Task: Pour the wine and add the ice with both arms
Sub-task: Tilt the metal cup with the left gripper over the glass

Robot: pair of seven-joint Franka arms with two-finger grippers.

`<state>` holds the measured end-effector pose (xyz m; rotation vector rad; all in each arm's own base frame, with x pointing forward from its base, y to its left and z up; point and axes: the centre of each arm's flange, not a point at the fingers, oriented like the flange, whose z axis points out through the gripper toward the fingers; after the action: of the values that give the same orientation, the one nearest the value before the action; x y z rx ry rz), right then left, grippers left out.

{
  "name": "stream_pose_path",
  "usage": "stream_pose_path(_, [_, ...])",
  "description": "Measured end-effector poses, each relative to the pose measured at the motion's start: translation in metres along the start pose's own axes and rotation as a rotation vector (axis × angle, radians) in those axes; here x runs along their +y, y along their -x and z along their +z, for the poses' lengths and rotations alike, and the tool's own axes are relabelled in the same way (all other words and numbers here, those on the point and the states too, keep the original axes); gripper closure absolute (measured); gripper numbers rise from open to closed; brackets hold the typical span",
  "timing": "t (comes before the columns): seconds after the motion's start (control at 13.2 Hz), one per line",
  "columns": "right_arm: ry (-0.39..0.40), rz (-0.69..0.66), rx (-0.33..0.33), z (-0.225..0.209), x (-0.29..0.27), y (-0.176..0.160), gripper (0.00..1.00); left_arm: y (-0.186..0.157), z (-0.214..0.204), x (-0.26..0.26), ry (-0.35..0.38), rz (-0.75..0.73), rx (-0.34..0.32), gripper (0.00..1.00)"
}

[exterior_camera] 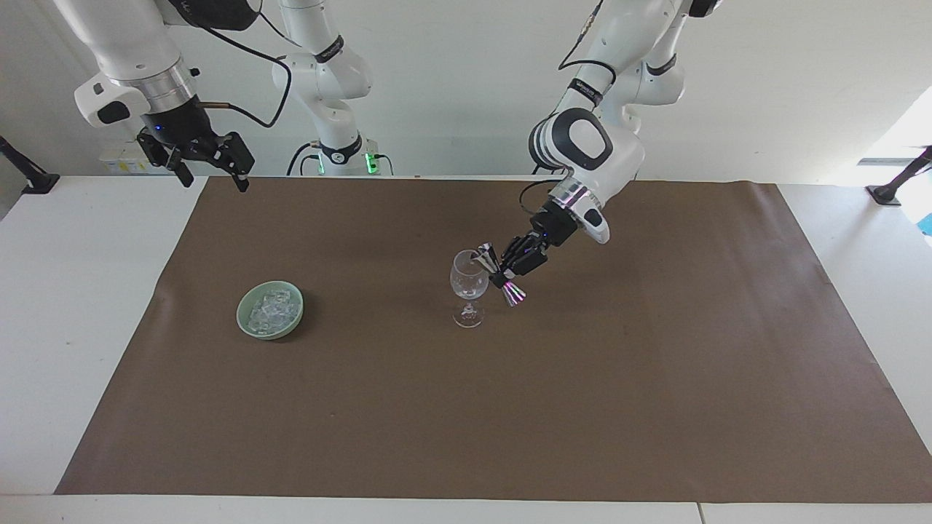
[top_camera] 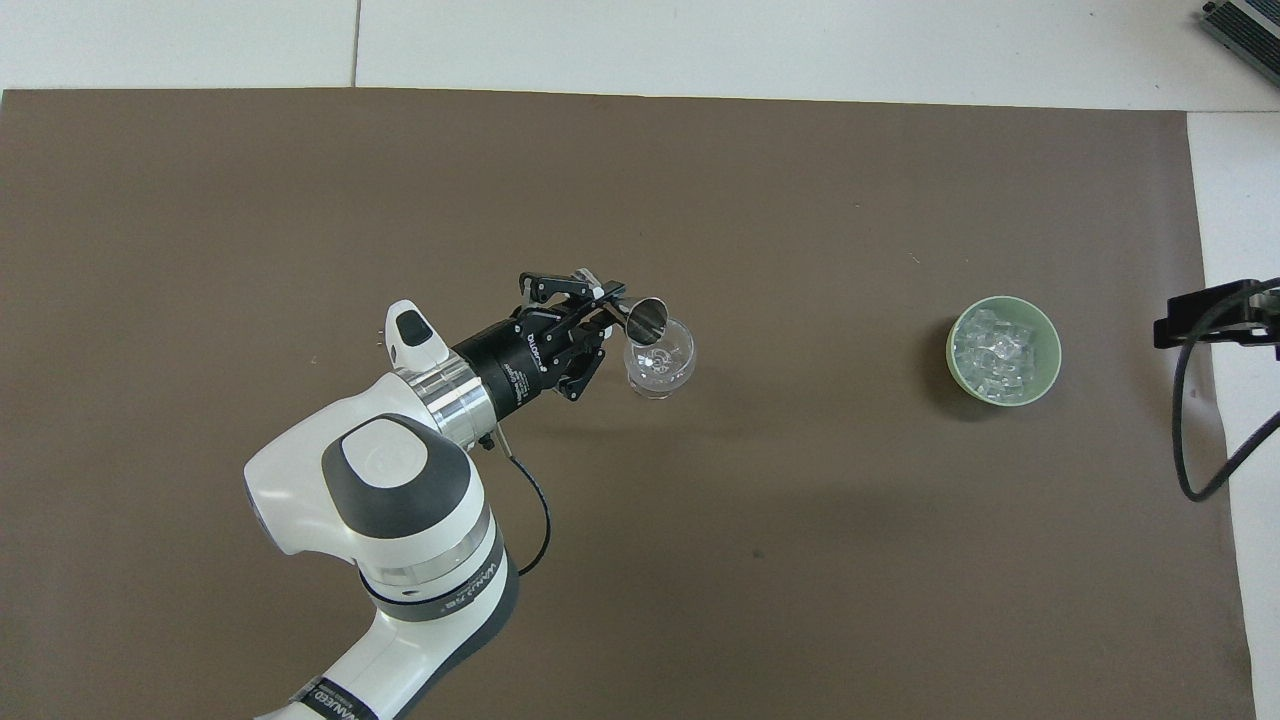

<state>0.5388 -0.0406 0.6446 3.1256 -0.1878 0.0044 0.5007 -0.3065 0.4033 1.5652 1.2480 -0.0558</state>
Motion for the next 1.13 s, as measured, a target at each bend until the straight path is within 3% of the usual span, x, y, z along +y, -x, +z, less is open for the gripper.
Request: stream_pose_path(1.13, [0.0,0.0,0.0,0.0,0.0,0.0,0.0,0.012,0.006,0.002,-0.032,0.229,0.018,0.79])
